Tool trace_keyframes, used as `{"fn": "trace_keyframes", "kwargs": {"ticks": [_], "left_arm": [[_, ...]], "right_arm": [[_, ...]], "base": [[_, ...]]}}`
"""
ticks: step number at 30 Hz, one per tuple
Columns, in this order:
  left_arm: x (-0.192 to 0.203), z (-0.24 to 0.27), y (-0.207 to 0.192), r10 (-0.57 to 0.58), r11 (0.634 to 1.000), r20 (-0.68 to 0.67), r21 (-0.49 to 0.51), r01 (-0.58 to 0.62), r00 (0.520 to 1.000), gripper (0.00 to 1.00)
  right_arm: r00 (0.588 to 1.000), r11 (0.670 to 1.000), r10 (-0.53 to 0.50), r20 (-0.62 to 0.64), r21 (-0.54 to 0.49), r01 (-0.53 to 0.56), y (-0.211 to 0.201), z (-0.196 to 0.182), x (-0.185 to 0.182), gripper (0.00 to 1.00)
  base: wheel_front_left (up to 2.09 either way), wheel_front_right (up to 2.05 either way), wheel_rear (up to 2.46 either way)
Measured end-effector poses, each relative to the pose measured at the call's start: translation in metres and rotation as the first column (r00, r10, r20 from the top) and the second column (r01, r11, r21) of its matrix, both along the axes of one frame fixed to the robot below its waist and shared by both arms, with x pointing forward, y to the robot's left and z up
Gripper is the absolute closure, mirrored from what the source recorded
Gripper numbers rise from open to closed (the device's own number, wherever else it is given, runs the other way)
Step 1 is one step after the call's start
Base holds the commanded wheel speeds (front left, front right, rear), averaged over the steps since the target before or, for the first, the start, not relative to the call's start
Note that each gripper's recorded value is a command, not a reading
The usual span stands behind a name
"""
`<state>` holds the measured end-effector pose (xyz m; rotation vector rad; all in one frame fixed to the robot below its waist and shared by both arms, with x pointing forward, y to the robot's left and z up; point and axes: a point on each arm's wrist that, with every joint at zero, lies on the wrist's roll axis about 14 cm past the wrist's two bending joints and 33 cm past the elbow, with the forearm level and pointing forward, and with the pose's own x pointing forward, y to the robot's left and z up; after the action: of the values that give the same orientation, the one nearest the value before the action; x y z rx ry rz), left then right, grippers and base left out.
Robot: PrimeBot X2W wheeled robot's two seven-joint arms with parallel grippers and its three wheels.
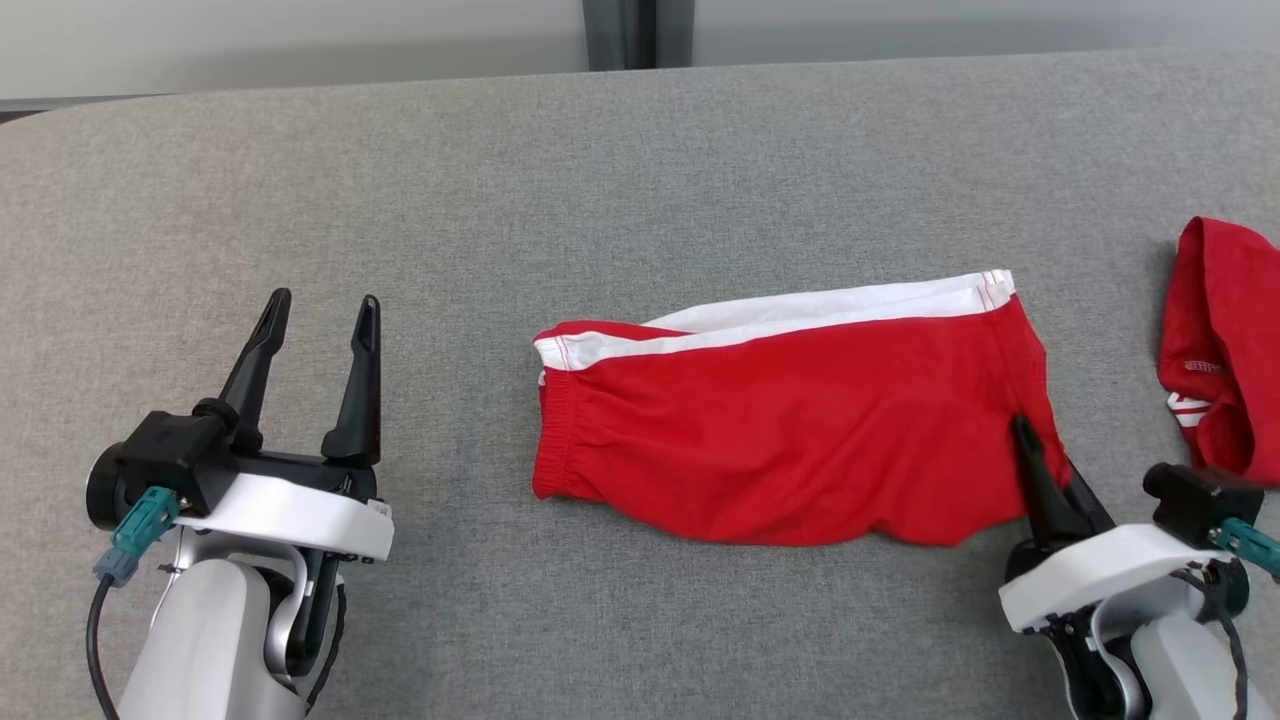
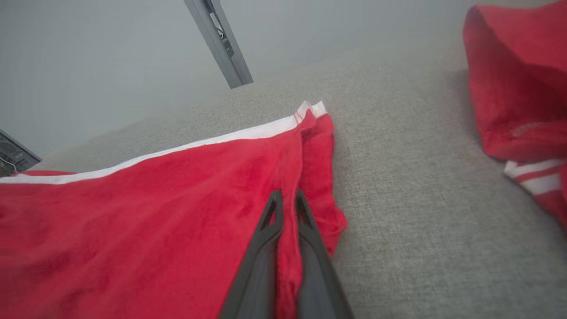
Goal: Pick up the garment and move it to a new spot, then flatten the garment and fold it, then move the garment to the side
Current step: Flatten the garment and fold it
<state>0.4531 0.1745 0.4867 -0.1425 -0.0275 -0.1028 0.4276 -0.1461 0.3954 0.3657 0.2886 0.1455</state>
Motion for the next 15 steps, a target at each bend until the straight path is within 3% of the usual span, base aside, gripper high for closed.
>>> {"fn": "trace_keyframes", "kwargs": {"ticks": [4,8,15], "left_arm": [[0.001,0.003,-0.003,-0.006,1.000,0.008,0.000,0.006,1.000,0.00],[0.002,0.003,-0.006,-0.015,1.000,0.007,-0.001,0.015,1.000,0.00],[-0.001,0.002,-0.006,-0.014,1.000,-0.002,-0.007,0.014,1.000,0.00]], "right_arm": [[0.995,0.999,0.047,0.091,-0.010,-0.046,0.018,0.028,0.011,1.00],[0.950,0.978,0.204,0.234,-0.008,-0.208,0.080,0.080,0.024,1.00],[0.808,0.836,0.528,0.262,0.009,-0.549,0.196,0.107,-0.008,1.00]], "base": [[0.00,0.00,0.00],[0.00,0.00,0.00],[0.00,0.00,0.00]]}}
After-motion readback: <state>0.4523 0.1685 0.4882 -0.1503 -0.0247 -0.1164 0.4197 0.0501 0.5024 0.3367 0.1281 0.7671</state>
